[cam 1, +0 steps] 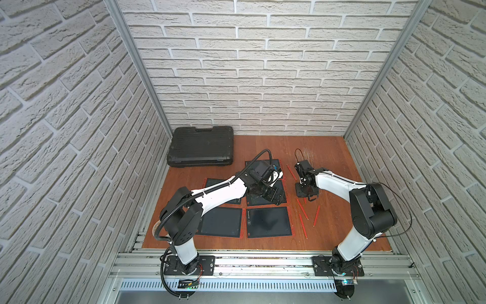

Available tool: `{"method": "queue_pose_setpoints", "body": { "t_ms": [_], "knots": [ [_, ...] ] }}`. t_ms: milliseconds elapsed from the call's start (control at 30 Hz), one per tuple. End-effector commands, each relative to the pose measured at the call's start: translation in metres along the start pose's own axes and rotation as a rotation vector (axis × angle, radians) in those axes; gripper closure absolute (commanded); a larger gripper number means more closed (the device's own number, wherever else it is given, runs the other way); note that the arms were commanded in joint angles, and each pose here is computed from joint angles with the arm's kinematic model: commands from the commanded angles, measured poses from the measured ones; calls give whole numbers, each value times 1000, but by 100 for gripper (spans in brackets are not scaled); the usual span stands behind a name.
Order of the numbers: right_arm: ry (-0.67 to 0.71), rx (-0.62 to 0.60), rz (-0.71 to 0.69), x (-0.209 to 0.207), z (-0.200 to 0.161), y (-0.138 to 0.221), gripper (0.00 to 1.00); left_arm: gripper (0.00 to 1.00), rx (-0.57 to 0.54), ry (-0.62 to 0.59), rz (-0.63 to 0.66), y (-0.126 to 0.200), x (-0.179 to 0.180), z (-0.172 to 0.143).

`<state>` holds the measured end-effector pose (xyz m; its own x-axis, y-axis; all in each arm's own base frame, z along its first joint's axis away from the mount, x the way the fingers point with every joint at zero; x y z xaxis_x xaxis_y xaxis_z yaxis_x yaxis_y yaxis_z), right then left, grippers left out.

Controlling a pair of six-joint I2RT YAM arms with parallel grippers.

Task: Place the stylus back onto the writing tablet
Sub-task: Pick up the stylus from the center of the board.

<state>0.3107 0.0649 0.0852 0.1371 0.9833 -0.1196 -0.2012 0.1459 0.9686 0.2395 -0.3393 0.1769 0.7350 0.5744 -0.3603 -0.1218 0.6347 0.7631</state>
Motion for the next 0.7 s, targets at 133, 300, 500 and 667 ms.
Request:
{"method": "queue_pose_setpoints", "body": {
  "t_ms": [133, 300, 500, 667],
  "knots": [
    [-3, 27, -23, -2, -3, -12, 87, 2, -2, -25, -13, 0, -6, 5],
    [-6, 31, -29, -2, -1, -14, 86, 2, -2, -24, -12, 0, -5, 5],
    [-1, 35, -30, 0, 5, -16, 87, 2, -1, -25, -14, 0, -6, 5],
    [4, 38, -26, 3, 10, -18, 85, 2, -1, -25, -13, -1, -6, 5]
  ]
}}
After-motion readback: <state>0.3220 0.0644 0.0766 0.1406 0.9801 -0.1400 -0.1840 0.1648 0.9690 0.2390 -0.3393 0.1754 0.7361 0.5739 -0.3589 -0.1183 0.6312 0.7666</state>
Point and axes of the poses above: each gripper's point midway between its finger pads, its own y axis back along the fingers, its own x axis along the line the jaws close on, z = x × y, the point moved 6 cm from there along y, back along the fingers, and after that the axes turned 5 degrees about -y, right-handed, at the moved point
